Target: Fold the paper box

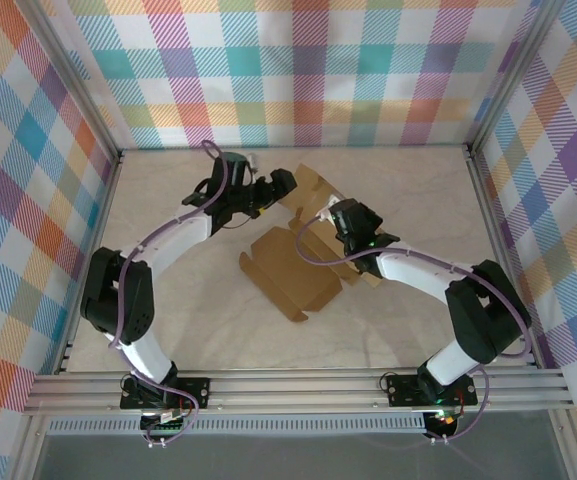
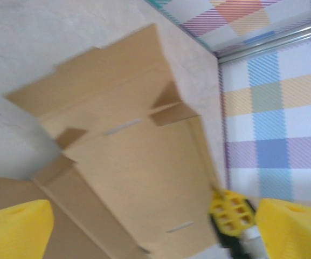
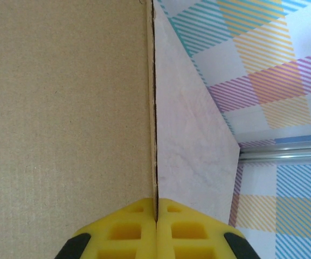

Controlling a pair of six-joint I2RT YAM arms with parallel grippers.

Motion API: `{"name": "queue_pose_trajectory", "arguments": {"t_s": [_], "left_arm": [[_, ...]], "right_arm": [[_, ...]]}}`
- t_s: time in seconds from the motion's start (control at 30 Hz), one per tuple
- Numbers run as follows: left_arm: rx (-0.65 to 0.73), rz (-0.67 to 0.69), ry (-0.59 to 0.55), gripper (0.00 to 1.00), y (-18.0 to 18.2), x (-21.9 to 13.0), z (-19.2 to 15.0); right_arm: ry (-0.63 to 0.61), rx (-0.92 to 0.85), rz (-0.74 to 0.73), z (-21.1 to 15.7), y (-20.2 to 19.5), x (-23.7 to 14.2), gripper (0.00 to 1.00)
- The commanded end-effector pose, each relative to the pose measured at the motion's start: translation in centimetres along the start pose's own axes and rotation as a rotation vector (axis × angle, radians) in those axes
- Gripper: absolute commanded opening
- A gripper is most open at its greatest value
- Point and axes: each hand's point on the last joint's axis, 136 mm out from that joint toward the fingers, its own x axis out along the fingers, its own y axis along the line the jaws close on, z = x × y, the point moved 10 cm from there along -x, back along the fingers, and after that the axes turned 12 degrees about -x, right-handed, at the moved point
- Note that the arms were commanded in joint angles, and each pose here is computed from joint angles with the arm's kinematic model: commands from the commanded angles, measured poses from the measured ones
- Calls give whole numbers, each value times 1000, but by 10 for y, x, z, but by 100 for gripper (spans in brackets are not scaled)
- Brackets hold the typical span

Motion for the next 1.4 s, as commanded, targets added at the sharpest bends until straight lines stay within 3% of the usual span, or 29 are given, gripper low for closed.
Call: {"name": "queue_pose_trajectory", "arguments": {"t_s": [0.0,0.2,0.5,0.73,0.9,1.13,1.37], "left_arm": [[-125,-30,72,90,-26,10,-12],[-212,-85,120,76,-46,41,-19],[-264,-38,105,62,-34,74,-15],[-282,18,98,46,-21,90,-12],[-297,51,91,34,-10,93,-10],[-308,81,69,29,-1,92,-6],[-317,96,60,7,4,91,-2]], "right_arm": [[-28,15,-88,10,-4,-2,0],[-53,3,-91,16,2,-3,0],[-72,0,-79,16,10,-7,0],[-86,-9,-65,15,12,-9,0],[-92,-13,-65,14,12,-10,0],[-105,-9,-59,13,11,-13,0],[-133,-6,-33,11,10,-18,0]]}}
